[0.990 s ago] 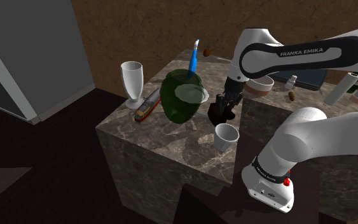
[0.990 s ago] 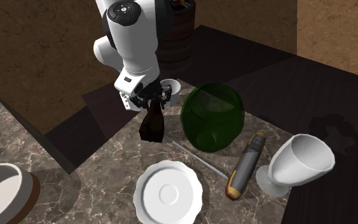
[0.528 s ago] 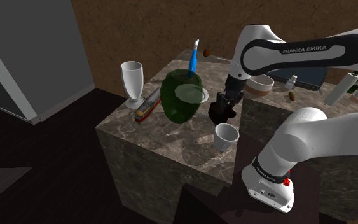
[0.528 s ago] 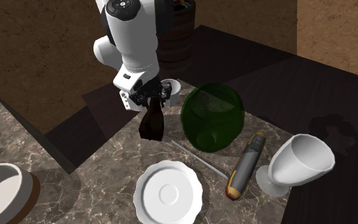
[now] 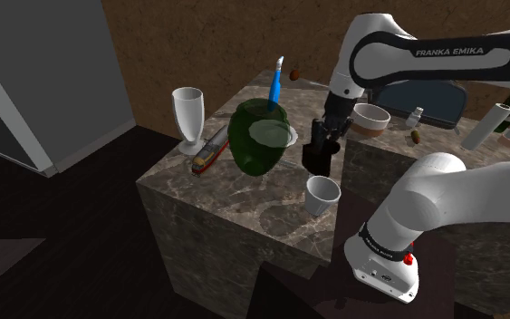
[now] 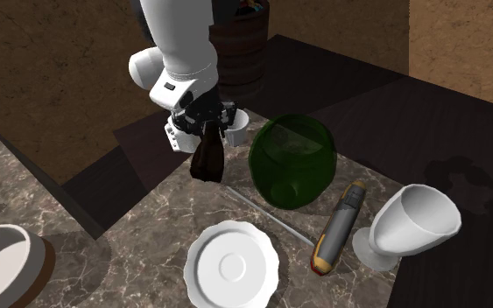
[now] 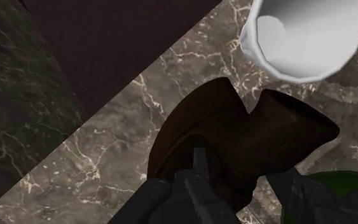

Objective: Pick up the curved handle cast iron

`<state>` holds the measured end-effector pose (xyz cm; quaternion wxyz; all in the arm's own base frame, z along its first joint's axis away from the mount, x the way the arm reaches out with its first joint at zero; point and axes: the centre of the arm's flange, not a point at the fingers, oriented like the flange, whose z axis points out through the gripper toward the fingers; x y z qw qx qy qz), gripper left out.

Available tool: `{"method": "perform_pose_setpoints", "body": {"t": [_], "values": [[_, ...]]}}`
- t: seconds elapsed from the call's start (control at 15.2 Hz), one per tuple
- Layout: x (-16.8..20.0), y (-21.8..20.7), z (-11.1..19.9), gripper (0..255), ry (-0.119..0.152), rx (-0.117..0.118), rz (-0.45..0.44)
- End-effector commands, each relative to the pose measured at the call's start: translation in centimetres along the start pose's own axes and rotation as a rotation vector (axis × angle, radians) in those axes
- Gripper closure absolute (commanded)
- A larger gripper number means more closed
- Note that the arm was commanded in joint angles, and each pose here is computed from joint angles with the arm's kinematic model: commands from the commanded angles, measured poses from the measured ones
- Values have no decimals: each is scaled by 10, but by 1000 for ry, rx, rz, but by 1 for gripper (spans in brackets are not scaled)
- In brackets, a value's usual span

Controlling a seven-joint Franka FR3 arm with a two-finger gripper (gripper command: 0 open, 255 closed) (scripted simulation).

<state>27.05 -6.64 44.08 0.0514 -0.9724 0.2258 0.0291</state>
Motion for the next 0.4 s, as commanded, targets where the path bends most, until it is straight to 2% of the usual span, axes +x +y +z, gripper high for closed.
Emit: {"method": "perform_pose_setpoints", "body": {"t": [0.0, 0.33], "values": [[-3, 0, -11, 255, 1, 0, 0], [-4, -2, -28, 255, 1, 0, 0]]}}
